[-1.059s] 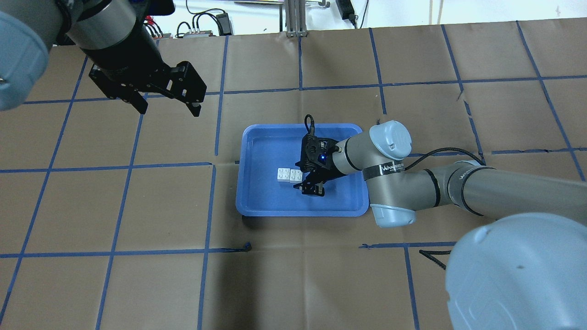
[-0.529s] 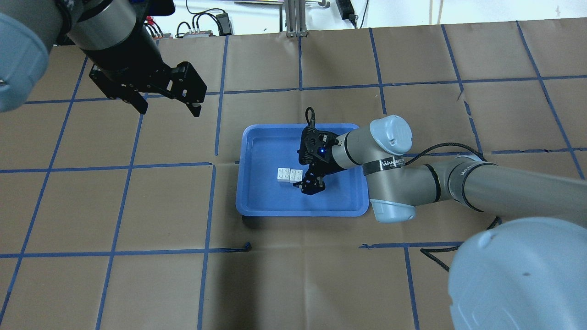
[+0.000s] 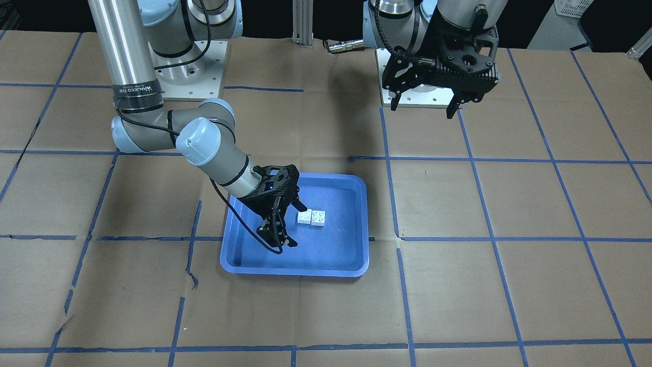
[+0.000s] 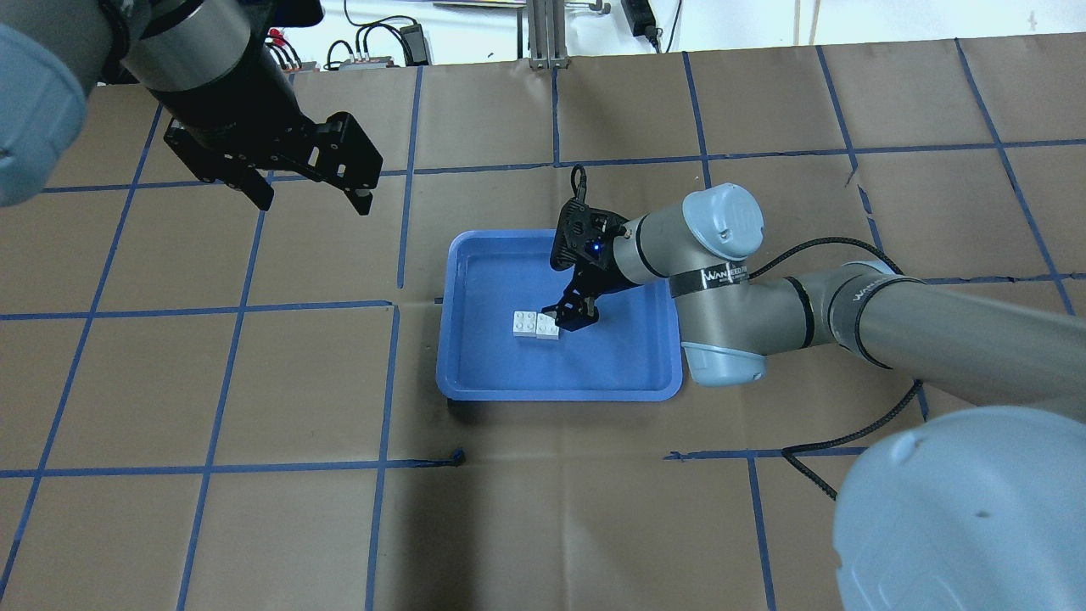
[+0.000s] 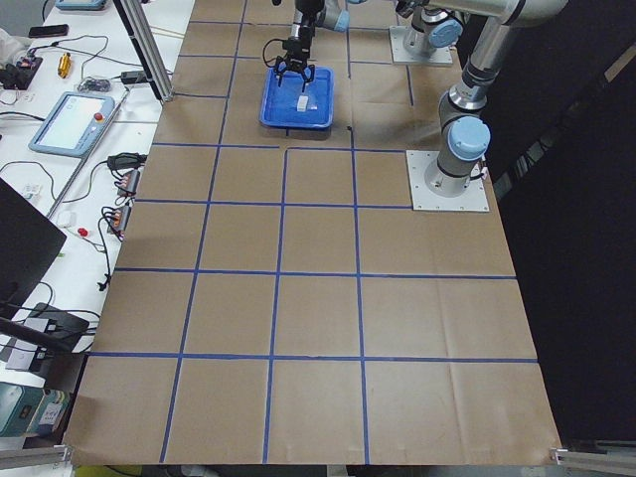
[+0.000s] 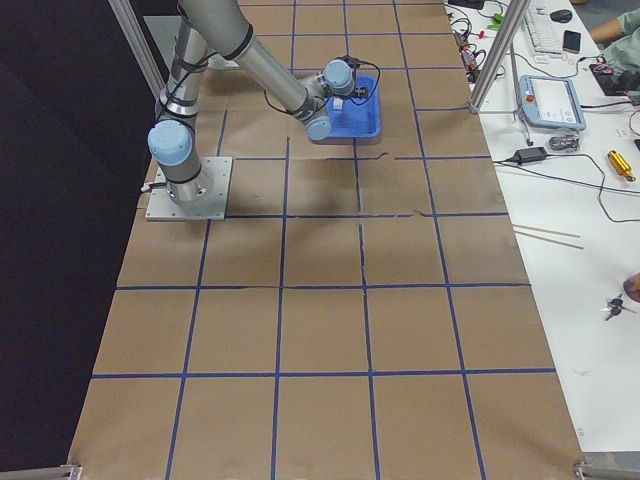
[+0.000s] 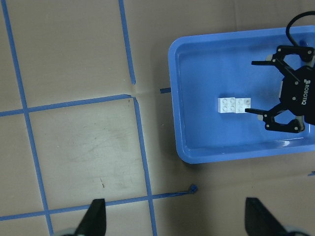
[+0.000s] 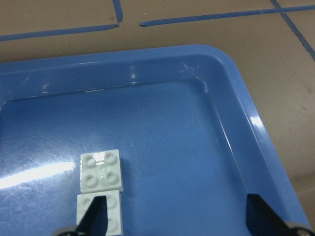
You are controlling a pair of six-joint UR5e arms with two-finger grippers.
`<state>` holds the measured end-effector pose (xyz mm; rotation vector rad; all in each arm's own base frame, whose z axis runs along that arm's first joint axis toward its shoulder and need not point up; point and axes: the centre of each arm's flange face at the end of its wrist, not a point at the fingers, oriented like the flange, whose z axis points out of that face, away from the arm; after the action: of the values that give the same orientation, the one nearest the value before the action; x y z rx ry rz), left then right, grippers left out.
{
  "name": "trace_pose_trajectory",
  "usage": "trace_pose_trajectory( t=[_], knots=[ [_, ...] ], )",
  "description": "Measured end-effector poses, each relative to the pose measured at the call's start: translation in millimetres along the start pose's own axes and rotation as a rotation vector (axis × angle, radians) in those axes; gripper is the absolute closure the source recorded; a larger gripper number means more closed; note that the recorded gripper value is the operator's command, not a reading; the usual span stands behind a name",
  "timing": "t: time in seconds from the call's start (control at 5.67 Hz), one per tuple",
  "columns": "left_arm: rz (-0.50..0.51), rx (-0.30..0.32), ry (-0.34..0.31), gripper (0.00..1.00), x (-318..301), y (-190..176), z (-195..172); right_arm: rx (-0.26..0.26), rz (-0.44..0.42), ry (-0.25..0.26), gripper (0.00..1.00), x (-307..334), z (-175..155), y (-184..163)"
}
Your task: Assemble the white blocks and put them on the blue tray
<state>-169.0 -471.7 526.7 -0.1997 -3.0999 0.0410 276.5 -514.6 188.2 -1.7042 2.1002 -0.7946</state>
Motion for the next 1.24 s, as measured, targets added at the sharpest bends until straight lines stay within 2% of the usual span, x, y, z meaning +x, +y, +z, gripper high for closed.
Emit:
trace_pose_trajectory(
  t=[0.18, 0.53, 0.88, 1.06, 1.24],
  knots=[
    [0.0, 0.0, 0.0, 0.0, 0.0, -0.3, 0.3, -0.043, 0.023, 0.003, 0.0, 10.6, -11.9, -5.4],
    [0.0, 0.001, 0.0, 0.0, 0.1, -0.1, -0.5, -0.18, 0.086, -0.013, 0.0, 49.3, -45.4, -21.4],
    [0.0, 0.002, 0.002, 0.0, 0.3, 0.0, -0.9, -0.305, 0.191, -0.011, 0.0, 89.9, -96.7, -22.9],
    [0.0, 0.003, 0.003, 0.0, 0.3, -0.1, -1.0, -0.389, 0.299, 0.031, 0.0, 104.7, -130.5, -22.7],
    [0.0, 0.003, 0.003, 0.0, 0.3, -0.1, -1.0, -0.471, 0.45, 0.098, 0.0, 114.1, -162.4, -24.0]
  ],
)
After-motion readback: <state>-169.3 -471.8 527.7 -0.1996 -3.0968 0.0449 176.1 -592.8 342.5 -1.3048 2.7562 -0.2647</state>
